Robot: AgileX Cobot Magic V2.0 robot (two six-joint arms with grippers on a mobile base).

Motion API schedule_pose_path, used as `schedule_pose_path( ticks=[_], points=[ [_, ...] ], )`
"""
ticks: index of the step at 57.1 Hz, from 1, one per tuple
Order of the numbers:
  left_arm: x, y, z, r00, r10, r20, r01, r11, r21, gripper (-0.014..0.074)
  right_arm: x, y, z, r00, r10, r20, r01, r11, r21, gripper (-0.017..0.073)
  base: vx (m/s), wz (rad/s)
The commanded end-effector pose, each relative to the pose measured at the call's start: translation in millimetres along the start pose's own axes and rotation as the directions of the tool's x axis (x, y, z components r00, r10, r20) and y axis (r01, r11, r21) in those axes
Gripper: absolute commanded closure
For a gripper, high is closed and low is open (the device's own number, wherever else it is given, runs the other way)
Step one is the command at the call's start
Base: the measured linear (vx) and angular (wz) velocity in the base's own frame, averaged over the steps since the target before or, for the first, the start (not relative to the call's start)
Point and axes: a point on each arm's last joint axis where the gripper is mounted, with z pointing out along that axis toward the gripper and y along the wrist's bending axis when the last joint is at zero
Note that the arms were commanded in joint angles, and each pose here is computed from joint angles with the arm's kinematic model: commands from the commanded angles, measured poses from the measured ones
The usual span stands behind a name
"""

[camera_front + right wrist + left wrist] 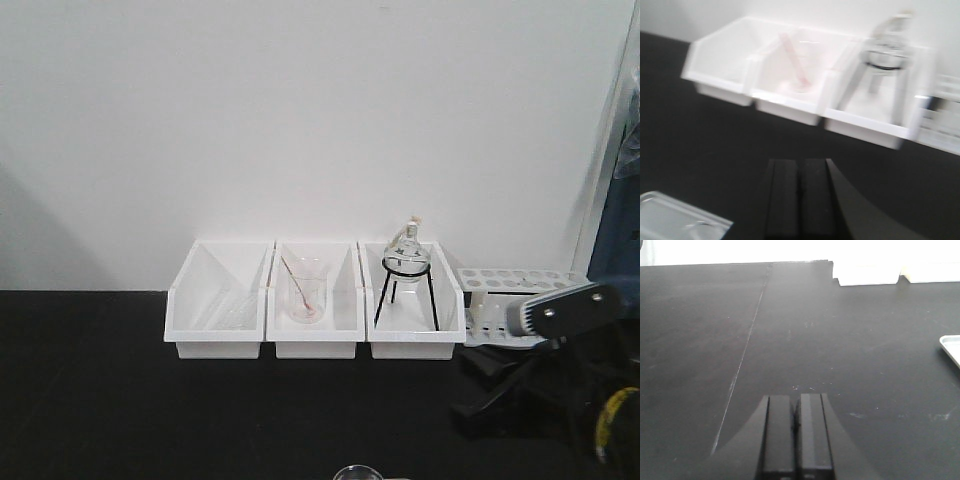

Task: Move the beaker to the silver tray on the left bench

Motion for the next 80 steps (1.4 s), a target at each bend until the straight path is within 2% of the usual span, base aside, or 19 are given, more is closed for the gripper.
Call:
schedule_pose_path(
  ticks=[1,7,13,24,50,53,57,61,65,73,77,80],
  points=[
    [1.1,-0.7,1.8,0.998,-0.004,0.066,0.004,1.0,0.008,0.0592,-19.2,-9.7,-30.7,0.999,0.009,0.04,-0.014,0.993,0.113,0.0573,0.0,0.0],
    [1.1,-0.7,1.8,0.998,-0.004,0.066,0.004,1.0,0.008,0.0592,-24.8,-16.7,-55.7,0.999,0.018,0.049,-0.028,0.979,0.202,0.0571,0.0,0.0],
    [1.1,-0.7,1.8,0.998,-0.004,0.066,0.004,1.0,0.008,0.0592,-29.3,-18.8,-72.1,0.997,0.021,0.077,-0.039,0.972,0.233,0.057,0.0,0.0],
    [1.1,-0.7,1.8,0.998,-0.004,0.066,0.004,1.0,0.008,0.0592,-34.6,-18.4,-86.1,0.992,0.019,0.124,-0.048,0.971,0.235,0.057,0.0,0.0],
    [1.1,-0.7,1.8,0.998,-0.004,0.066,0.004,1.0,0.008,0.0592,-34.4,-18.9,-86.4,0.993,0.015,0.12,-0.044,0.97,0.241,0.057,0.0,0.0],
    [1.1,-0.7,1.8,0.998,-0.004,0.066,0.004,1.0,0.008,0.0592,-34.2,-18.4,-86.3,0.992,0.028,0.122,-0.057,0.97,0.235,0.057,0.0,0.0],
    [1.1,-0.7,1.8,0.998,-0.004,0.066,0.004,1.0,0.008,0.0592,-33.3,-17.3,-85.9,0.989,0.081,0.123,-0.107,0.97,0.218,0.057,0.0,0.0],
    [1.1,-0.7,1.8,0.998,-0.004,0.066,0.004,1.0,0.008,0.0592,-31.3,-15.8,-85.4,0.989,0.108,0.104,-0.127,0.971,0.2,0.057,0.0,0.0],
    [1.1,-0.7,1.8,0.998,-0.004,0.066,0.004,1.0,0.008,0.0592,-28.2,-12.9,-84.2,0.993,0.09,0.076,-0.102,0.979,0.174,0.057,0.0,0.0],
    [1.1,-0.7,1.8,0.998,-0.004,0.066,0.004,1.0,0.008,0.0592,-5.3,-4.2,-85.9,0.998,-0.022,0.054,0.016,0.995,0.095,0.057,0.0,0.0],
    [1.1,-0.7,1.8,0.998,-0.004,0.066,0.004,1.0,0.008,0.0592,12.8,-1.0,-88.5,0.996,-0.042,0.081,0.037,0.997,0.07,0.057,0.0,0.0],
    [1.1,-0.7,1.8,0.998,-0.004,0.066,0.004,1.0,0.008,0.0592,26.5,0.4,-93.0,0.992,-0.034,0.121,0.026,0.998,0.063,0.057,0.0,0.0]
  ],
)
